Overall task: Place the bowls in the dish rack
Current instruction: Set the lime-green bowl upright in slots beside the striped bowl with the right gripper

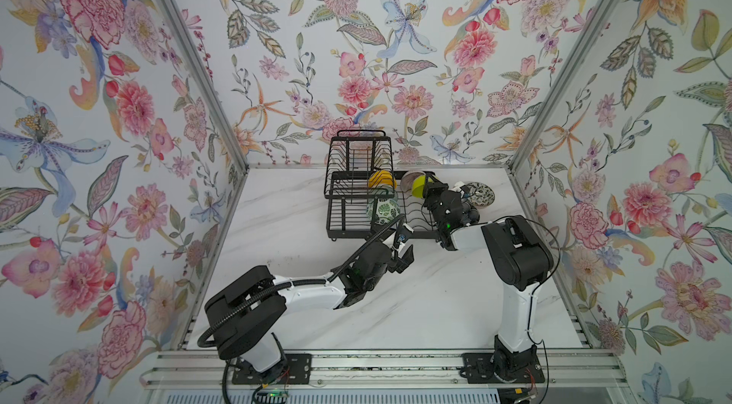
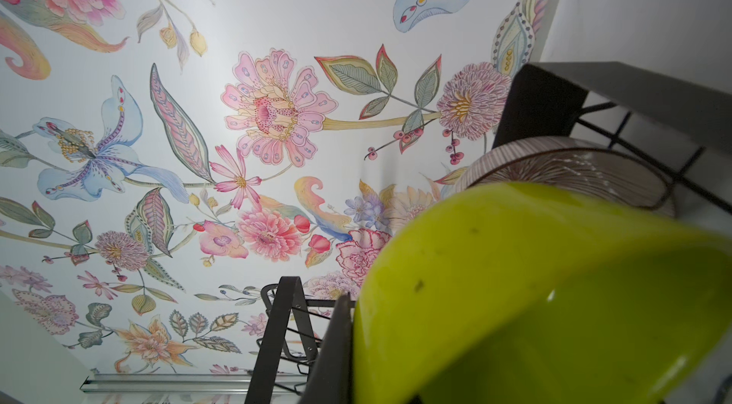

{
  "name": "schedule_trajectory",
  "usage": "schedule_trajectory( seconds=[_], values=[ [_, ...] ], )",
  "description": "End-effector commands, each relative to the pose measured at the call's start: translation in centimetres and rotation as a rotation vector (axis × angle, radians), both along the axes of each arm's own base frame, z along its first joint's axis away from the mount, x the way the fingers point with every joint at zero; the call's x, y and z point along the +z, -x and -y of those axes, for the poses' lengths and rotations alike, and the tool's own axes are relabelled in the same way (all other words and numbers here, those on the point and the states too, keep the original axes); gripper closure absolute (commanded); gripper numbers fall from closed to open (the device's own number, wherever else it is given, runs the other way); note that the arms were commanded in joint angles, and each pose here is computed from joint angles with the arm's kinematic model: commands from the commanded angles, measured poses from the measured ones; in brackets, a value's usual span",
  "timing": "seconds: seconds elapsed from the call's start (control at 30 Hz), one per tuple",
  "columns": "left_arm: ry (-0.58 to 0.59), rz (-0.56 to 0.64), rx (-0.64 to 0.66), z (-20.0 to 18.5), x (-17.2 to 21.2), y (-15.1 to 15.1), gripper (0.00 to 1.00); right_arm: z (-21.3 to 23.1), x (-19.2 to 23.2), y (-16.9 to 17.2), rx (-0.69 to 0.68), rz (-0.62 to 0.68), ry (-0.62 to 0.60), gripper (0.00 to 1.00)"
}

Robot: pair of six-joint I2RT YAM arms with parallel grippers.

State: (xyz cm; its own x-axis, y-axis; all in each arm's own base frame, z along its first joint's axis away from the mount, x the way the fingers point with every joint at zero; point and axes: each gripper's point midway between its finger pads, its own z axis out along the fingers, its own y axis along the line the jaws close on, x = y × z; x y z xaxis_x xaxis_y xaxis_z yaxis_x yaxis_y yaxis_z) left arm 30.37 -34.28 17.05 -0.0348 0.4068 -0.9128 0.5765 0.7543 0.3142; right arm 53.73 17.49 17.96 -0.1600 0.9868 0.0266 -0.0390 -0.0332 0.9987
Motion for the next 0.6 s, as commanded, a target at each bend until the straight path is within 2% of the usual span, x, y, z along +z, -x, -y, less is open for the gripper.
schedule_trajectory(
  seconds=[0.0,0.2,0.57],
  values=[
    [0.033,-0.013,0.006,-1.0,0.6,0.3,0.01,-0.5,2.0,-0.6,-0.025,0.081,-0.058,1.00],
    [0.051,-0.030,0.043,-2.2,0.6,-0.6,0.01,-1.1,1.3,-1.7,-0.038,0.112,-0.103,1.00],
    [0.059,-0.048,0.049,-3.0,0.4,-1.5,0.01,-1.2,-0.7,-2.5,-0.069,0.098,-0.104,1.00]
  ],
)
